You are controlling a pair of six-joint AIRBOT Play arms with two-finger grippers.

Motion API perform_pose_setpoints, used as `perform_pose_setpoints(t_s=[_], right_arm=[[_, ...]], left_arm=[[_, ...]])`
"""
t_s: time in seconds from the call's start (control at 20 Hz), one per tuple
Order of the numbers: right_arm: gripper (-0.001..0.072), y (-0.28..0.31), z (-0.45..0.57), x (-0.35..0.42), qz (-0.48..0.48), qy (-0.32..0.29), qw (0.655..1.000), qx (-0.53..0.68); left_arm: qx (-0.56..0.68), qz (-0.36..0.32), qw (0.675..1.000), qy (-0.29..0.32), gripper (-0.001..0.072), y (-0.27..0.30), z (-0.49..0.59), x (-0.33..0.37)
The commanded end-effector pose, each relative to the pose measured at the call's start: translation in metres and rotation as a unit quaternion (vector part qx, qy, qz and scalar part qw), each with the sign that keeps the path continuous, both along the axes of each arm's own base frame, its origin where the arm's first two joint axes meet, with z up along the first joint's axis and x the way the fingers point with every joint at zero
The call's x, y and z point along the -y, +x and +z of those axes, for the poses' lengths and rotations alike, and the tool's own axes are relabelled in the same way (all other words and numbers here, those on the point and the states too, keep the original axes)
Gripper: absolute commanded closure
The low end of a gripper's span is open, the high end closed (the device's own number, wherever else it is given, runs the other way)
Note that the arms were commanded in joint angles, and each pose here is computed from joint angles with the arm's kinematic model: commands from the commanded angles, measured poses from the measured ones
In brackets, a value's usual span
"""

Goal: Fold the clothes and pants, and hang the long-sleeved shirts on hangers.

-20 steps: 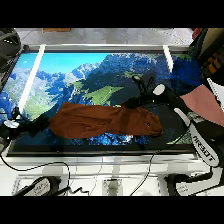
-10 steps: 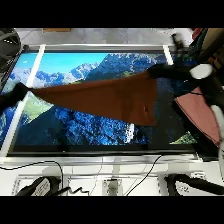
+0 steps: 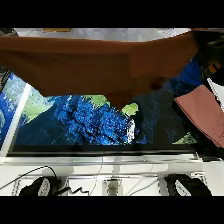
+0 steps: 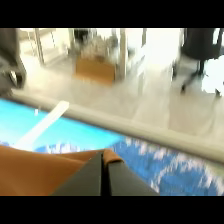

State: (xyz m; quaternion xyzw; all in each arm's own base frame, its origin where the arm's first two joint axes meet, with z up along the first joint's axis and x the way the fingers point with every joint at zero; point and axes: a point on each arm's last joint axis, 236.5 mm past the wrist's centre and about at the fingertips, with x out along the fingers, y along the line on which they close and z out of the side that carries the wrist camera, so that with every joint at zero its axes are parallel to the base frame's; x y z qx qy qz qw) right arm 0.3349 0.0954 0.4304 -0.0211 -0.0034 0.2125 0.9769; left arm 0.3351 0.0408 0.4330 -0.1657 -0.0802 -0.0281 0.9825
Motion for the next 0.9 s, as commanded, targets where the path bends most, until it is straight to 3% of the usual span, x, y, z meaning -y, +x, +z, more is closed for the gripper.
perform_pose_setpoints(t_s=[0.0, 0.2, 0.35, 0.5, 0.65, 0.85], right_arm=[[0.0702, -0.085, 0.046, -0.005, 0.009, 0.007, 0.998, 0.069], [0.0702, -0.151, 0.090, 0.000, 0.000, 0.050, 0.987, 0.151], [0.0702, -0.154, 0.106, 0.010, -0.015, 0.079, 0.981, 0.178], [0.0702, -0.093, 0.079, 0.010, -0.014, 0.096, 0.990, 0.107], [0.0701, 0.004, -0.008, 0.000, 0.000, 0.080, 0.995, -0.053], [0.0701, 0.102, -0.173, -0.013, 0.024, 0.058, 0.955, -0.290]], left_arm=[[0.094, 0.025, 0.994, 0.053, 0.0694, -0.072, 0.058, 0.023], [0.185, 0.082, 0.976, 0.084, 0.0694, -0.135, 0.102, 0.026], [0.172, 0.087, 0.977, 0.094, 0.0694, -0.130, 0.096, 0.024], [0.084, 0.047, 0.992, 0.083, 0.0695, -0.076, 0.054, 0.019], [-0.086, -0.032, 0.994, 0.061, 0.0694, 0.001, -0.040, 0.018], [-0.302, -0.148, 0.942, -0.003, 0.0694, 0.085, -0.195, 0.030]])
